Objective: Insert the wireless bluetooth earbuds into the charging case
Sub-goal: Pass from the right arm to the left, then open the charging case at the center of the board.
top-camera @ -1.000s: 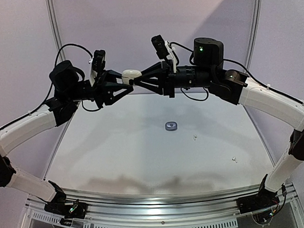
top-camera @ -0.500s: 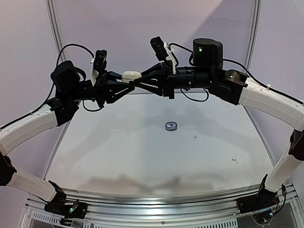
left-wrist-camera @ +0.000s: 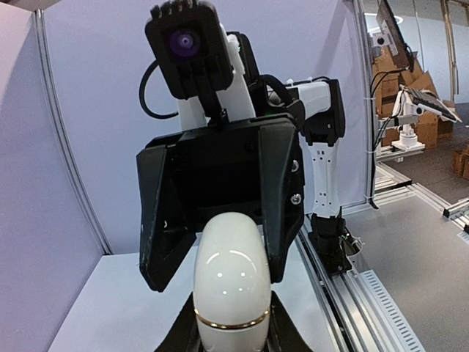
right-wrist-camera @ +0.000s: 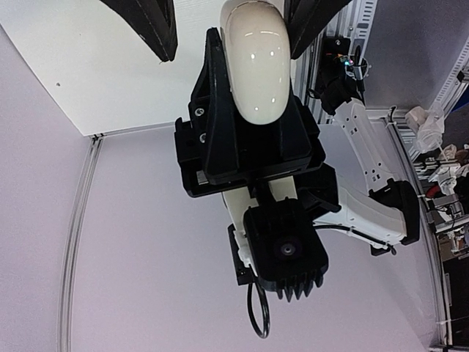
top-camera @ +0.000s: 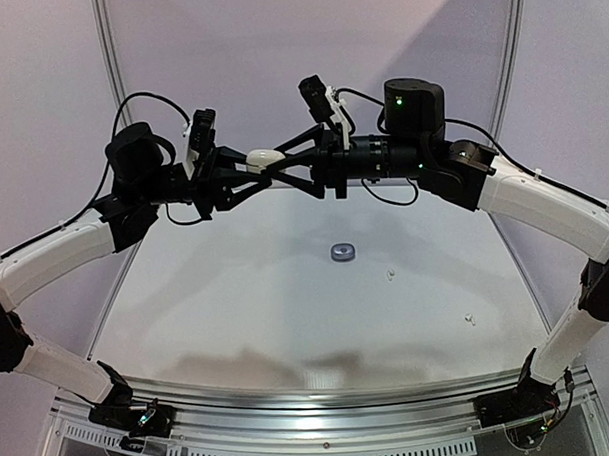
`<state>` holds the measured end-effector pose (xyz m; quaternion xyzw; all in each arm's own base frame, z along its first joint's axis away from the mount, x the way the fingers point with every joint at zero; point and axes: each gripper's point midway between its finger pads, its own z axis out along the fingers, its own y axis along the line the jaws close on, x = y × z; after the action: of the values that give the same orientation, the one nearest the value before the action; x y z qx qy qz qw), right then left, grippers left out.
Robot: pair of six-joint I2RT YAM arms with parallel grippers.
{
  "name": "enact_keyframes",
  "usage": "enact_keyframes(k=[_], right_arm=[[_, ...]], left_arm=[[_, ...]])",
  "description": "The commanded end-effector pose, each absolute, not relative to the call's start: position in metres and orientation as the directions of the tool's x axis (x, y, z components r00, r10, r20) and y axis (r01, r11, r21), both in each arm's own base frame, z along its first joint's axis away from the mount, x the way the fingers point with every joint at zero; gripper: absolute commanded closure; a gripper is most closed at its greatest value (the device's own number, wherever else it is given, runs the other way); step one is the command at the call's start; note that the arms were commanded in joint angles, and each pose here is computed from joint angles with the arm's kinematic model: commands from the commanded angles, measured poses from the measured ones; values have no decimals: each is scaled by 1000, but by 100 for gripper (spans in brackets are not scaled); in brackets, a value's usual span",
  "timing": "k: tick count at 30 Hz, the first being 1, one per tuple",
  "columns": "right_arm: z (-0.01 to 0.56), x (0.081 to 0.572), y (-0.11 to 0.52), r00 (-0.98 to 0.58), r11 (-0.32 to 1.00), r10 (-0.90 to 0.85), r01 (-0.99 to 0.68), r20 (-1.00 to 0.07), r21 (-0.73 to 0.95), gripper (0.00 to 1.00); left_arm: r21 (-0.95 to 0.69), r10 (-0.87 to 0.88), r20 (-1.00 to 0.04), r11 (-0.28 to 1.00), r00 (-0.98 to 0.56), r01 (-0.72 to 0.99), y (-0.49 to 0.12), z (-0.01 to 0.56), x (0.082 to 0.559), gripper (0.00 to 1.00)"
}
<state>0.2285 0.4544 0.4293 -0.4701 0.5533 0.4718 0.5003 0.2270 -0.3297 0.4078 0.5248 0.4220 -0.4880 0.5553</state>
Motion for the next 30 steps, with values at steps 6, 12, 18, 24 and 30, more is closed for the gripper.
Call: enact_keyframes(k=[6,12,18,24,30], right_arm=[[442,241,449,-50,210,-34,-977,-998,42,52],[450,248,444,-36,262,-32,-965,-999,26,53],[449,251,444,-40,273,-33,-962,-999,29,54],[449,255,441,-54,304,-40,-952,-998,39,54],[449,258,440,-69,318,-35,-947,-997,54,54]], left_arm=[[231,-64,-972,-66,227,971,-332,395,212,100],[250,-44,-968,-68,248,966,-332,390,212,100],[250,-41,-968,-70,248,966,-332,390,211,100],[256,-30,-967,-80,255,963,-331,386,209,100],[273,-18,-962,-86,273,958,-331,381,207,100]])
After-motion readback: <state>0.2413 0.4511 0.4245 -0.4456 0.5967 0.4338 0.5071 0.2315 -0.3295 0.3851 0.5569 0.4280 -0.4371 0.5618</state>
